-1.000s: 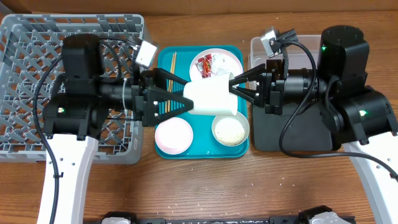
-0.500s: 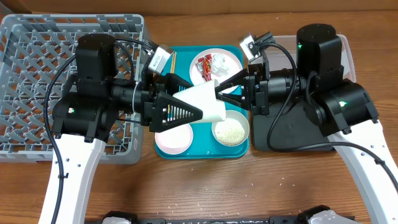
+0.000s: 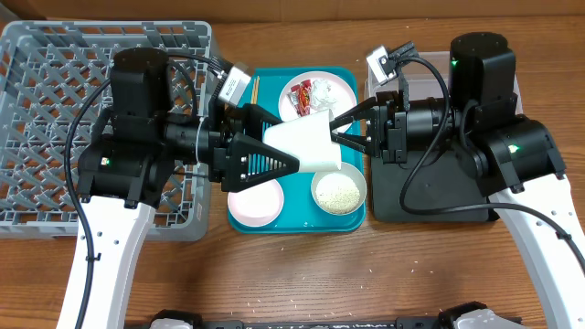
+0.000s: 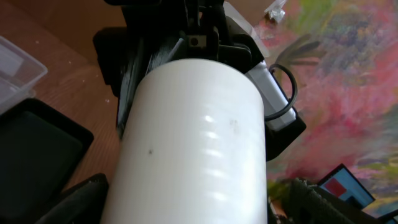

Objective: Sort waste into correct bins and load items into the dishwasher
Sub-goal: 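Lift the cup and pass it from right gripper to left gripper, then lower the paper cup into the dish rack with the left gripper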

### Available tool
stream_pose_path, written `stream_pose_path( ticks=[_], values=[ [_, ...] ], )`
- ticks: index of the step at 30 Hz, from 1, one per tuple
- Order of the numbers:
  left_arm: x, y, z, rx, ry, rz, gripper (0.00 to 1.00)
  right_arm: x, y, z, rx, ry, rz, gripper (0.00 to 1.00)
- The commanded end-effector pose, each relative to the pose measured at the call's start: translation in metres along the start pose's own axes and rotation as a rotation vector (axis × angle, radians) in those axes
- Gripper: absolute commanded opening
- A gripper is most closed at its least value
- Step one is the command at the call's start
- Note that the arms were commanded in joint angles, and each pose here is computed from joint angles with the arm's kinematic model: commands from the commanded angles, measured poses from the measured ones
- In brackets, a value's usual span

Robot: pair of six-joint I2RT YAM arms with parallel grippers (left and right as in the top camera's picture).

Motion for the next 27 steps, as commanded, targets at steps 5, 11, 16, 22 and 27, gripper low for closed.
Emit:
stream_pose_path(
  ticks=[5,11,16,22,27],
  values=[
    [0.0007,0.0072,-0.0076,-0.086,-0.003,-0.004,0.83,0.0035,0.0042,0.0057,0.019,0.002,-0.010,0.04],
    [0.0054,0.0087,-0.0065,-0.085,0.008,-0.018,0.76,0.0035,0.0042,0.0057,0.019,0.002,-0.010,0.04],
    [0.0052,0.0059,-0.0050,-0.047,0.008,-0.016,0.80,0.0035,0.0043,0.0057,0.020,0.001,-0.011,0.04],
    [0.0051,0.0044,-0.0044,-0.025,0.008,-0.015,0.81,0.0035,0.0045,0.0058,0.022,0.002,-0.011,0.04],
    [0.0051,0.0044,-0.0043,-0.026,0.008,-0.015,0.59,0.0035,0.0044,0.0057,0.021,0.002,-0.011,0.04]
  ],
)
Point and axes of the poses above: each gripper's point midway between its finger pads, its own x axis back along the fingers, its own z axis along the line the jaws close on, y = z × x, the point moved 7 cm from there along x, back along the fingers, and after that the axes turned 9 degrees about x, right-handed, at the moved point
